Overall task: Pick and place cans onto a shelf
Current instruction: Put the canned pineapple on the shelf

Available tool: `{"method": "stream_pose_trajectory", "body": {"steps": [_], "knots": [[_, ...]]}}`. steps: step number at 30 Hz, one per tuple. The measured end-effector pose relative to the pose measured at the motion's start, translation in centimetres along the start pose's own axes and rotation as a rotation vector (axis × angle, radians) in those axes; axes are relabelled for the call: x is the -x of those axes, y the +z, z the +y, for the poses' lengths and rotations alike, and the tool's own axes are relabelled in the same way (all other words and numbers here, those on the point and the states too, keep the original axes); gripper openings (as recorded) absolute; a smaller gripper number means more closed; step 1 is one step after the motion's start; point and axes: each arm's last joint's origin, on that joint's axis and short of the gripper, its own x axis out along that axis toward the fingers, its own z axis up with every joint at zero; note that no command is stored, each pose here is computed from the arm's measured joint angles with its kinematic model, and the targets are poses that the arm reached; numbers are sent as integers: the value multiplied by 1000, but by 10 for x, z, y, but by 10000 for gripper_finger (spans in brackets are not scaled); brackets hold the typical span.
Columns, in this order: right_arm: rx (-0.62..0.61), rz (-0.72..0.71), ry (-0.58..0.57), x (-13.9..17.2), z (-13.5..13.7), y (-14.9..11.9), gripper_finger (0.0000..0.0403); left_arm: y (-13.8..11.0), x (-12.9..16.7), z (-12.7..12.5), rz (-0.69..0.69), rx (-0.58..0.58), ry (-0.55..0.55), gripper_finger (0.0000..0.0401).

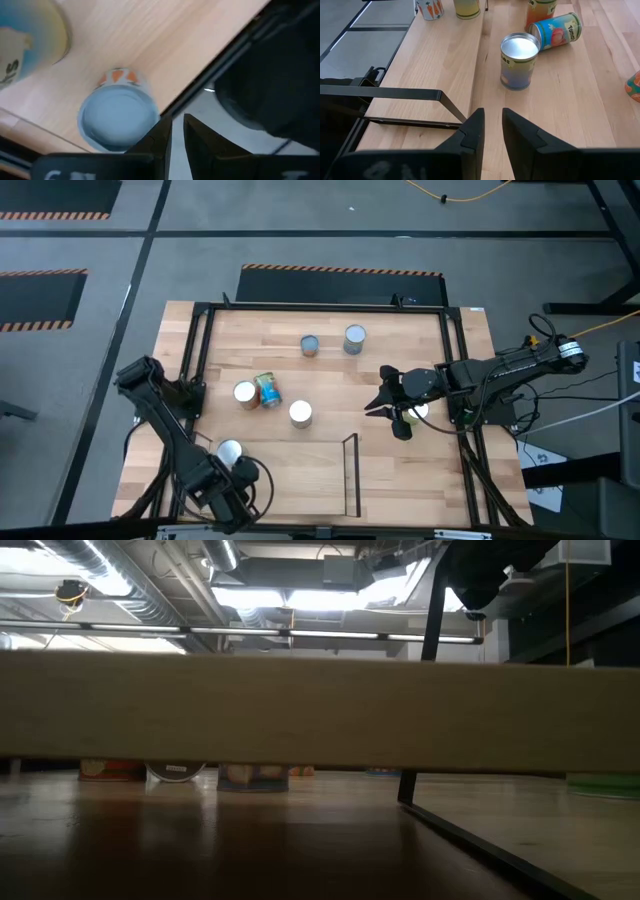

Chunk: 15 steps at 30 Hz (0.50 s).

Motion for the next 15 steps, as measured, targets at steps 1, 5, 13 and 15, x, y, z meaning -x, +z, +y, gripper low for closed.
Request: {"method": "stream_pose_trajectory", "body": {"steps": [1,5,13,15], "knots": [[0,0,0,0,0,0,72,2,5,0,0,1,-22,41],[0,0,0,0,0,0,72,10,25,0,-18,-16,-113,41],[3,-1,0,0,0,0,72,54,60,3,-230,-239,-224,41],[19,-1,0,0,0,0,72,68,66,6,-290,-303,-212,41]]}}
